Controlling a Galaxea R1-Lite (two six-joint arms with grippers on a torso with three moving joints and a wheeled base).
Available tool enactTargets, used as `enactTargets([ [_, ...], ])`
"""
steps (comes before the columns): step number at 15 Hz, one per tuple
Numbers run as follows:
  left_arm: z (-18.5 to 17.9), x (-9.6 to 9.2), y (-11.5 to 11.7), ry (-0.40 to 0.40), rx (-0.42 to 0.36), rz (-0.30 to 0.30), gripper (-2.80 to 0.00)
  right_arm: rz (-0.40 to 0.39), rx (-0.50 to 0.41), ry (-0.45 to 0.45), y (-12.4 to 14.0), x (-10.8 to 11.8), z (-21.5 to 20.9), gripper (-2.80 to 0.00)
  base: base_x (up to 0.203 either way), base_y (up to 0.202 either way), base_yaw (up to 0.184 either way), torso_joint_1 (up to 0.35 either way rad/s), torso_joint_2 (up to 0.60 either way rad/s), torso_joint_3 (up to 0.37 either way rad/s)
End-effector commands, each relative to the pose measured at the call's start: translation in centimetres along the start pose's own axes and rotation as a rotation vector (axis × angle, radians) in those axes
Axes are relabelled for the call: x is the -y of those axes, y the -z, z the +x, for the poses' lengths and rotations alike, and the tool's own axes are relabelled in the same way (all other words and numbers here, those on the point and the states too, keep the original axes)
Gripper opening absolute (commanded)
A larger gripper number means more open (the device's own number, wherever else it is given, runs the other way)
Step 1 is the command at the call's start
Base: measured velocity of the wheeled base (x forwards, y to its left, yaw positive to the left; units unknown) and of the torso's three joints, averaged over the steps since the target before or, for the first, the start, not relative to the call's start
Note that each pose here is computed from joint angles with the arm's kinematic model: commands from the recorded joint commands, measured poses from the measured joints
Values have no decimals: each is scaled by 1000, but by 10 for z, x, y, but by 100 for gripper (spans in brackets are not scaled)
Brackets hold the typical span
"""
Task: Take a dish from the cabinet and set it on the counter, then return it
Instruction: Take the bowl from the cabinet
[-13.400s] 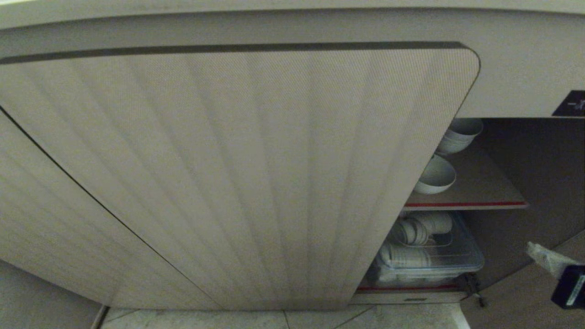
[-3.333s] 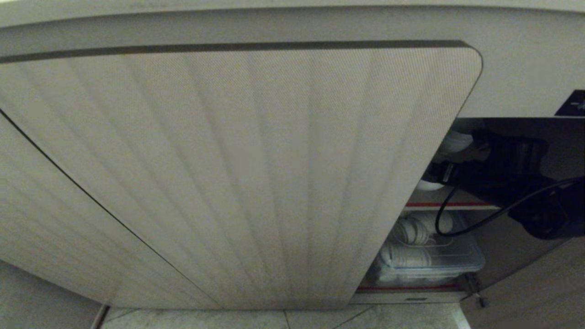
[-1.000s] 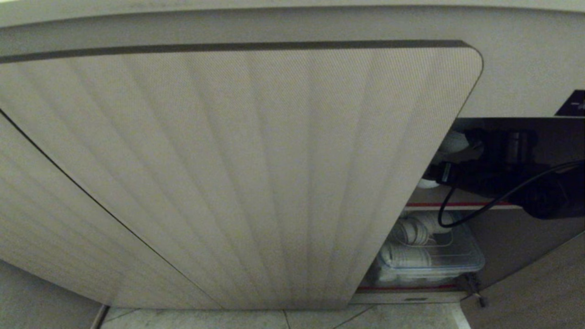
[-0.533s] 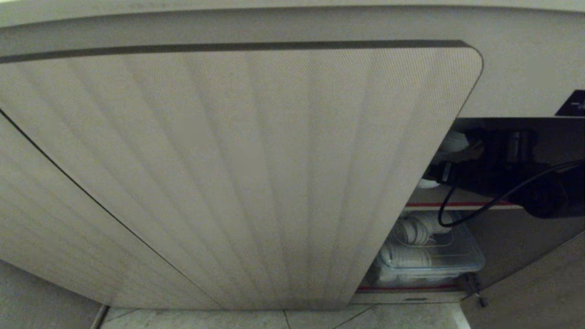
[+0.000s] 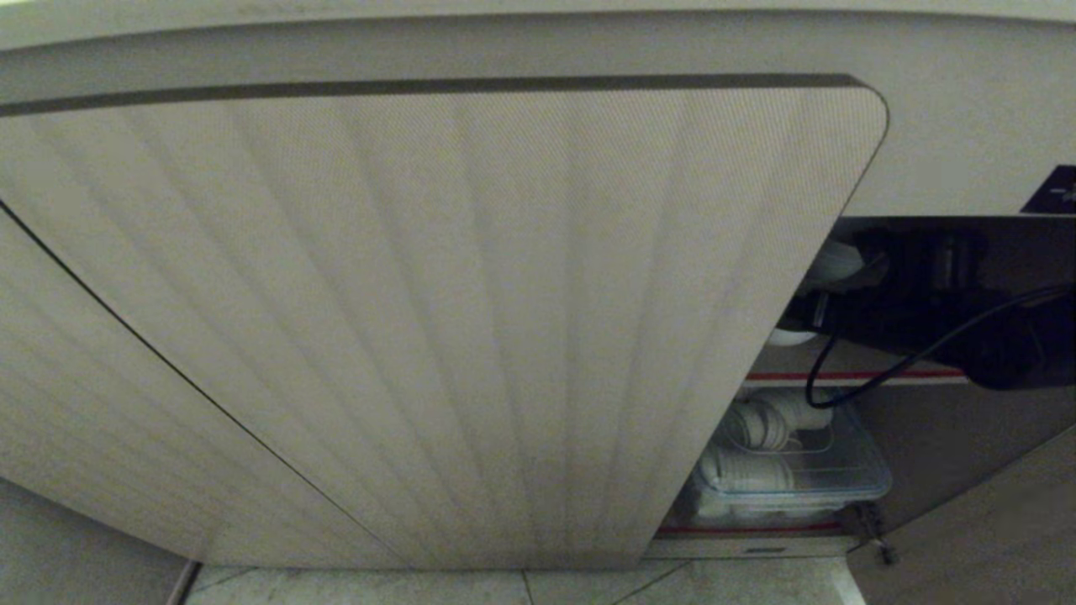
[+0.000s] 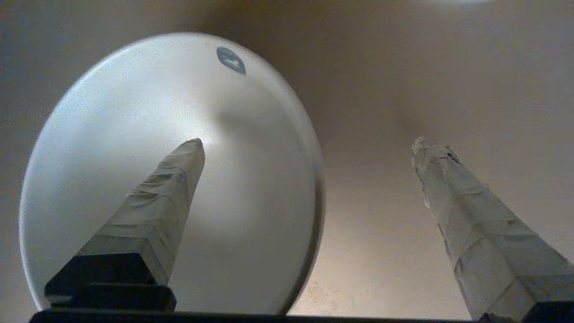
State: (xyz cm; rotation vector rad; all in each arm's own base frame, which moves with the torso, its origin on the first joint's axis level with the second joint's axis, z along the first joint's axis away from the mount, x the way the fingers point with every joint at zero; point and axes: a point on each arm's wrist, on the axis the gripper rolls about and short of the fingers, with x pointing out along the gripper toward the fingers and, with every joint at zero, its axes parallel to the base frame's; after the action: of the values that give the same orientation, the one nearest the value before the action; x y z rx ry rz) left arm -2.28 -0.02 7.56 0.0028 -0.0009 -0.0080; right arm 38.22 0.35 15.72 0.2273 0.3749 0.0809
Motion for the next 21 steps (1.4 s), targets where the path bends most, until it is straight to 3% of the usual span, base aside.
enactTargets([
  [1, 0, 0, 0, 0, 1, 0, -280, 1, 3, -3, -1, -1, 0, 0, 0, 0, 0, 0, 0, 0],
  [10, 0, 0, 0, 0, 1, 0, -280, 8, -76, 16, 5, 0, -3, 0, 0, 0, 0, 0, 0, 0],
  [13, 0, 0, 0, 0, 1, 0, -280, -27, -113, 24, 8, 2, -5, 0, 0, 0, 0, 0, 0, 0],
  [21, 0, 0, 0, 0, 1, 0, -280, -35, -172, 38, 14, 4, -7, 0, 0, 0, 0, 0, 0, 0],
])
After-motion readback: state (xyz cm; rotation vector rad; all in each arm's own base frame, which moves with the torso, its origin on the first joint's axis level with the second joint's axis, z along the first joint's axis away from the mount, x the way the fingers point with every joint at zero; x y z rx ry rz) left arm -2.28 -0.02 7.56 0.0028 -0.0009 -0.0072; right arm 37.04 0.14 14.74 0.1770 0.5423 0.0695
